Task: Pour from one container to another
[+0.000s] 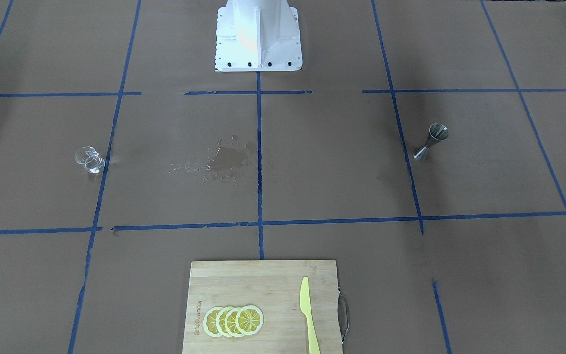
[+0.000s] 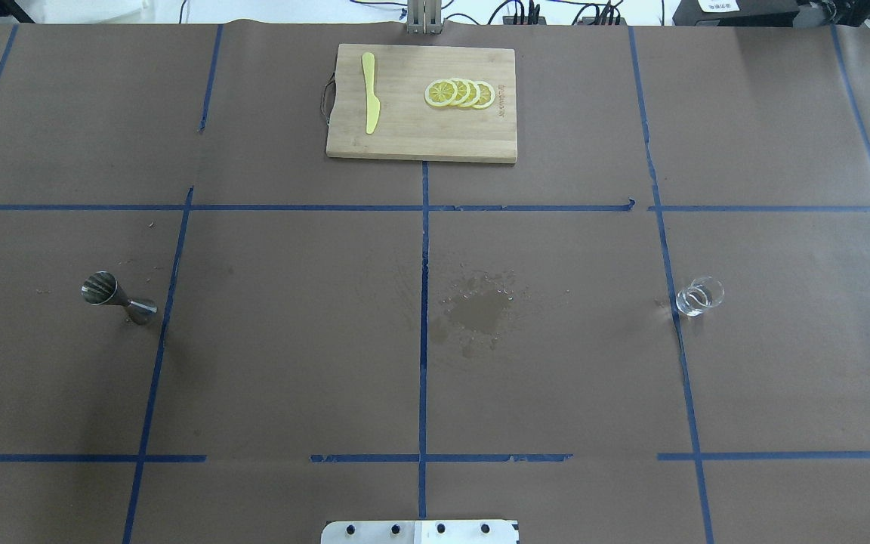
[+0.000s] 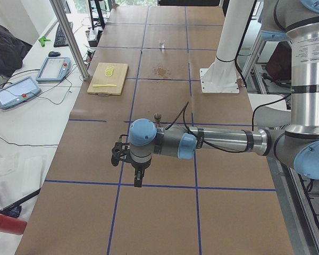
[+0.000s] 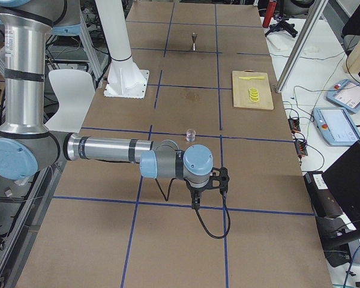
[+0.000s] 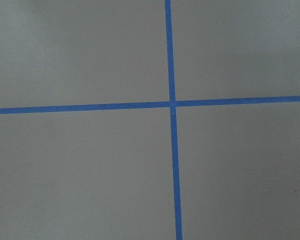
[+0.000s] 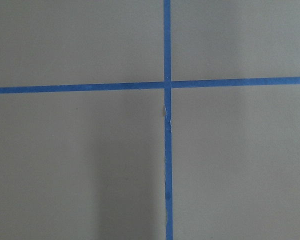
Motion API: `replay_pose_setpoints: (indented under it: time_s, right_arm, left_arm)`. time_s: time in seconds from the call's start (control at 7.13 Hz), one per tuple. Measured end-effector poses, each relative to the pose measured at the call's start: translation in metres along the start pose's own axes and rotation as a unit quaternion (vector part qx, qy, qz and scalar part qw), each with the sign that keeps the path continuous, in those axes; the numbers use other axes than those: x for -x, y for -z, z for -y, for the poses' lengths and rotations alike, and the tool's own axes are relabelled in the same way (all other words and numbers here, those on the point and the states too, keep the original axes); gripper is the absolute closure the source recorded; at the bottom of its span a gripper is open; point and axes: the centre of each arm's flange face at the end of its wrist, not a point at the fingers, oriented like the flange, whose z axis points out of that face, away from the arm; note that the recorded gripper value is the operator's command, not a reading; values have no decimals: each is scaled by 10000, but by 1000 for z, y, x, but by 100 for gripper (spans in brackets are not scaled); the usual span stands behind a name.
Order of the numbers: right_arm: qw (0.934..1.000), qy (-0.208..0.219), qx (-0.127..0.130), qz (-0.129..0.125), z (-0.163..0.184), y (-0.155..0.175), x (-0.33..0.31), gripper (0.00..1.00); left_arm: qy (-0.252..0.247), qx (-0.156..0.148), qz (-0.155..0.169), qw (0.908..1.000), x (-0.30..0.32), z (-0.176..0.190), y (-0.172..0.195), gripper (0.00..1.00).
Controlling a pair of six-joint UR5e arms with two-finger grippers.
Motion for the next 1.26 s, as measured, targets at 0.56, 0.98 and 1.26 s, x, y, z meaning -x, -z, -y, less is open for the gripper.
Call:
replay_pose_setpoints:
  time_s: [0.56,0.98,1.26]
  right_arm:
    - [10000,22,-27,-6,2,2,3,0]
    - [10000,59,-60,-16,3,5,6,0]
    - [9999,97,-92,-27,7,8,9,0]
  left_arm:
    - [-598,-387,-87,9974,-31,12,6,0]
    - [-777,-499,-467,9946,-192,4,19,0]
    - [-449,-903,-603,9931,-267,-42,51,1]
